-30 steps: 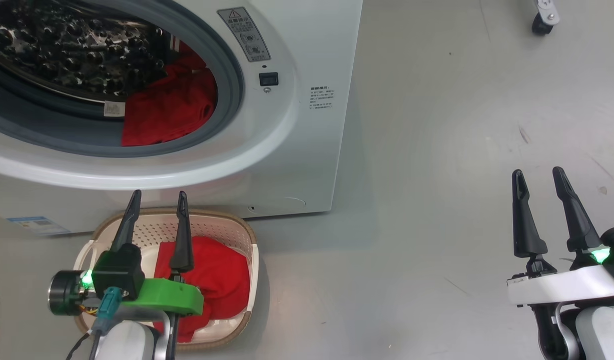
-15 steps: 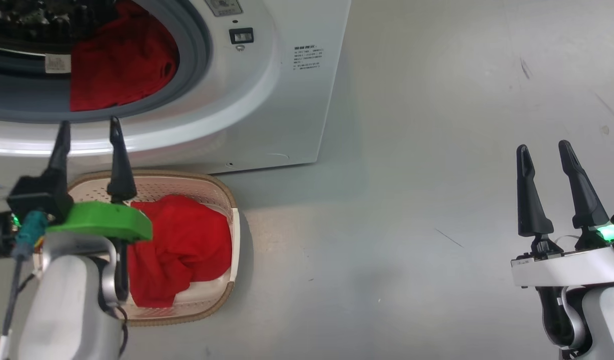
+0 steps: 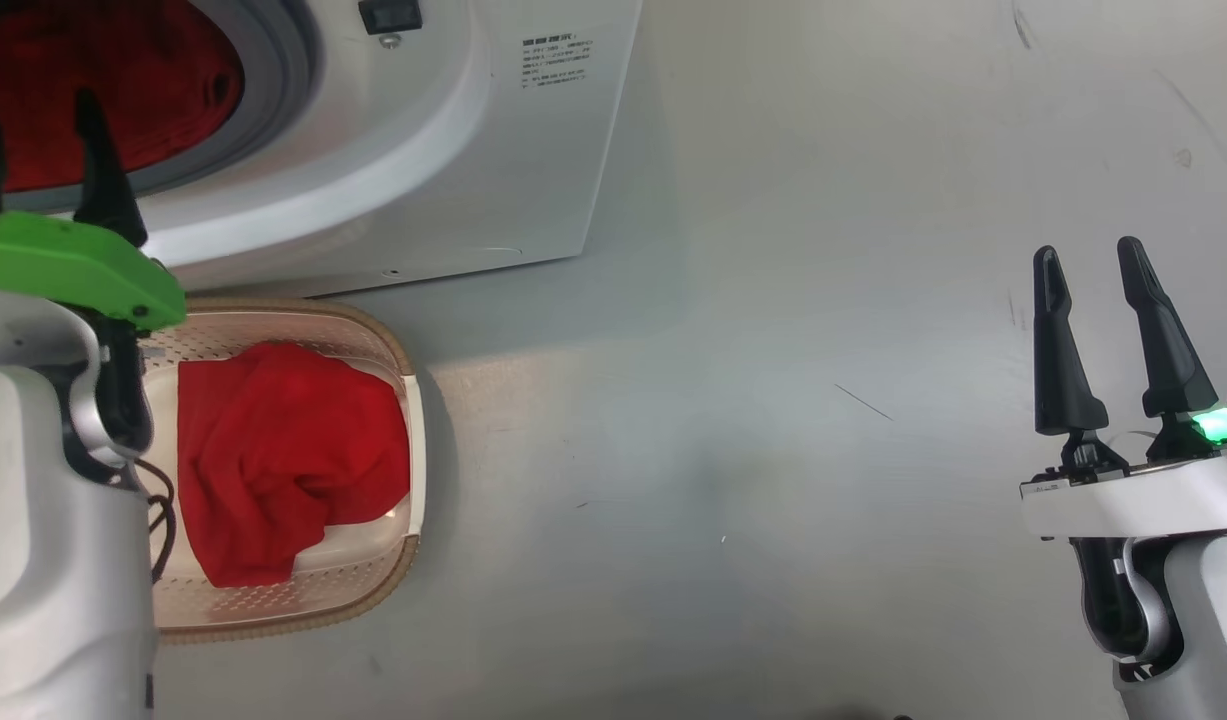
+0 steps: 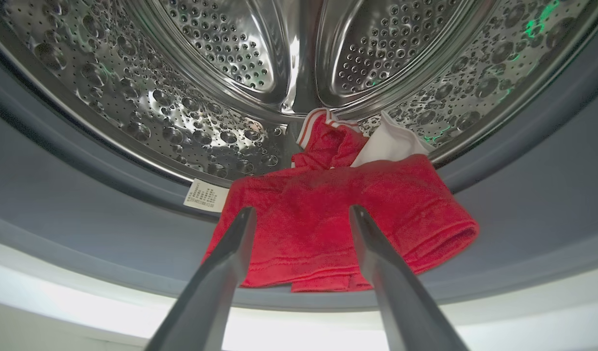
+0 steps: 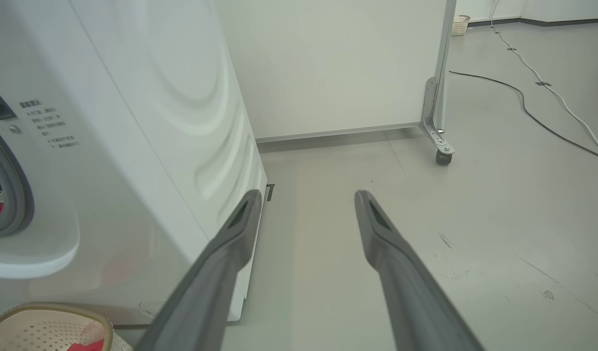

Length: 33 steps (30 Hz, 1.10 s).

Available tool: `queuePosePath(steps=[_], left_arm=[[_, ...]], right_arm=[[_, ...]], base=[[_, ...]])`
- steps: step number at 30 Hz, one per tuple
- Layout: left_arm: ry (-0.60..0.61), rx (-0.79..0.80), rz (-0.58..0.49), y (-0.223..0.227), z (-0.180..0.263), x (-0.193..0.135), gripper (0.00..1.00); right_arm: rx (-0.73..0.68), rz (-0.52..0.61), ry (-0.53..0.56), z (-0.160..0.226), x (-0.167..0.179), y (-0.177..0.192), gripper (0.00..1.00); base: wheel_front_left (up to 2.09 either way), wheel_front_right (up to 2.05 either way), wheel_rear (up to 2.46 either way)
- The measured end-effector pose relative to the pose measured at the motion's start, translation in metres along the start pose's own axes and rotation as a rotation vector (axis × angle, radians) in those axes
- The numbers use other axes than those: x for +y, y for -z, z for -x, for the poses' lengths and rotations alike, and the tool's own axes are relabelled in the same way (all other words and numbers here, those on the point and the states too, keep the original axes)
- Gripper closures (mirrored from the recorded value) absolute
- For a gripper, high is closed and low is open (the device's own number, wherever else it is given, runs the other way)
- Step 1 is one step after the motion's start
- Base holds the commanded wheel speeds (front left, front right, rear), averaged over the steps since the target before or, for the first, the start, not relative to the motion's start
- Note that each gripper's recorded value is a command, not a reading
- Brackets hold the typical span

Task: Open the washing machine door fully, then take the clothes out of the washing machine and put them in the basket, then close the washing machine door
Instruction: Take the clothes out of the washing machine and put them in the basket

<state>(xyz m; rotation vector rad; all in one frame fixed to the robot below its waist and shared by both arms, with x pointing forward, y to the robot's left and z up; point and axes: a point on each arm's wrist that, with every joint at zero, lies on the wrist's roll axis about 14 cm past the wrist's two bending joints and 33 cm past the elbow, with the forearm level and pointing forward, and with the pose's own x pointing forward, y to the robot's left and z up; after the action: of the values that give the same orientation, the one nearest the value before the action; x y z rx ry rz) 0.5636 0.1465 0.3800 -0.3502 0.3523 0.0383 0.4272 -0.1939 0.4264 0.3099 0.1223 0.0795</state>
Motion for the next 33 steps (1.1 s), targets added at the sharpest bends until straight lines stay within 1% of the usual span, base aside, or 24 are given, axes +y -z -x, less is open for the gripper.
queuePosePath(steps=[3,15,21,23,26,33], left_arm=[[-0.006,0.041,0.021,0.006,-0.012,0.000,0.00],[-0.021,0.204,0.005,0.033,-0.046,0.004,0.00],[-0.023,0.302,0.002,0.053,-0.054,0.003,0.00],[-0.023,0.309,0.001,0.054,-0.056,0.003,0.00],[-0.027,0.315,-0.033,0.051,-0.060,0.006,0.00],[-0.029,0.362,-0.035,0.059,-0.062,0.005,0.00]], right_arm=[[0.010,0.005,0.013,-0.001,-0.005,0.004,0.00],[0.051,0.018,0.048,-0.004,-0.021,0.017,0.00],[0.071,0.025,0.057,-0.005,-0.027,0.023,0.00],[0.077,0.021,0.062,-0.005,-0.028,0.025,0.00],[0.080,0.020,0.061,-0.005,-0.028,0.026,0.00],[0.081,0.020,0.050,-0.008,-0.026,0.028,0.00]], base=[[0.00,0.00,0.00],[0.00,0.00,0.00],[0.00,0.00,0.00],[0.00,0.00,0.00],[0.00,0.00,0.00],[0.00,0.00,0.00]])
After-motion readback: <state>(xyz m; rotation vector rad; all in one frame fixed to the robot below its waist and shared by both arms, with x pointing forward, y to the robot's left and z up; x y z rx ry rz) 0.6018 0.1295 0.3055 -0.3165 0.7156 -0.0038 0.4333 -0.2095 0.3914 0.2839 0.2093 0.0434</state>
